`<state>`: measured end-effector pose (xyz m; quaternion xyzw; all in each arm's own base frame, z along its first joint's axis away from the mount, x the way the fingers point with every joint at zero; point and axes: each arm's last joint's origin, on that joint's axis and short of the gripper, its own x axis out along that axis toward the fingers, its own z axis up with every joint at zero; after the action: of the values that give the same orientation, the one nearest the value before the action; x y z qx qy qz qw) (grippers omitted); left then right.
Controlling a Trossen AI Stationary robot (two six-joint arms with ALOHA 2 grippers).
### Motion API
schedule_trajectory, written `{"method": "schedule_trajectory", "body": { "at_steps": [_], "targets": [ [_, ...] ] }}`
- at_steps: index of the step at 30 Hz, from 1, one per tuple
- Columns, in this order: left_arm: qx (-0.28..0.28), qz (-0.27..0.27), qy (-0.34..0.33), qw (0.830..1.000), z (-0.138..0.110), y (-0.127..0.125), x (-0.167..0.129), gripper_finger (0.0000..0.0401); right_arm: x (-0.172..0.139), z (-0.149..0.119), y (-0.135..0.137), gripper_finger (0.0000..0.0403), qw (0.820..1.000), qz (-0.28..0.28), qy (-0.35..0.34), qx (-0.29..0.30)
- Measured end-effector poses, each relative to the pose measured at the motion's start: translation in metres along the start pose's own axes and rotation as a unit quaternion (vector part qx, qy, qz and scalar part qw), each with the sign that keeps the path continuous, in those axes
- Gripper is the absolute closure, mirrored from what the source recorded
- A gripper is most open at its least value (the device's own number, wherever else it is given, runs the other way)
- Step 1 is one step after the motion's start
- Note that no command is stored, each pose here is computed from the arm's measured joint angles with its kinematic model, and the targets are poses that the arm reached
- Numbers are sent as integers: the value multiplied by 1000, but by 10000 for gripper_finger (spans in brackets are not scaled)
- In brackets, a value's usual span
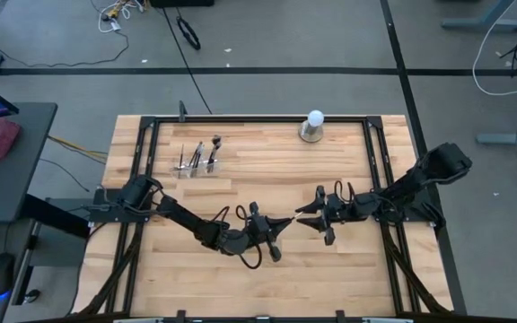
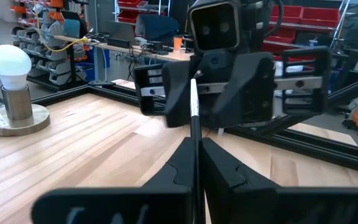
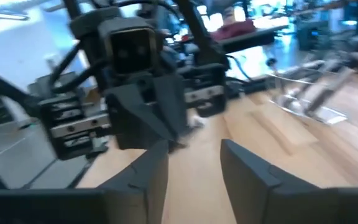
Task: Put items in baskets/containers
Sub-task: Put the black liner brush into the middle section of the transparent organizer
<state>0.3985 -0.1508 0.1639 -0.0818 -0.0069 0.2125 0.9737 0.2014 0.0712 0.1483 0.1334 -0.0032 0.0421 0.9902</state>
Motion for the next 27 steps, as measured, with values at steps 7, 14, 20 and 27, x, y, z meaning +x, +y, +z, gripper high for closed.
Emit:
{"method": "schedule_trajectory", "body": {
  "at_steps": [7,14,20,27],
  "targets": [
    [-2,-2,-1,1000,1,0,0,387,9,7,7,283,999,36,-9,-5],
    [-2,-7,2,1000,1,-1,0,379,10,7,7,388,999,37,-2,-21],
    [58,-20,13,998,-2,0,1,319,6,11,7,393,999,27,27,-26],
    [117,-8,65,991,-2,8,20,192,9,20,9,394,992,-15,101,-69]
  ]
}}
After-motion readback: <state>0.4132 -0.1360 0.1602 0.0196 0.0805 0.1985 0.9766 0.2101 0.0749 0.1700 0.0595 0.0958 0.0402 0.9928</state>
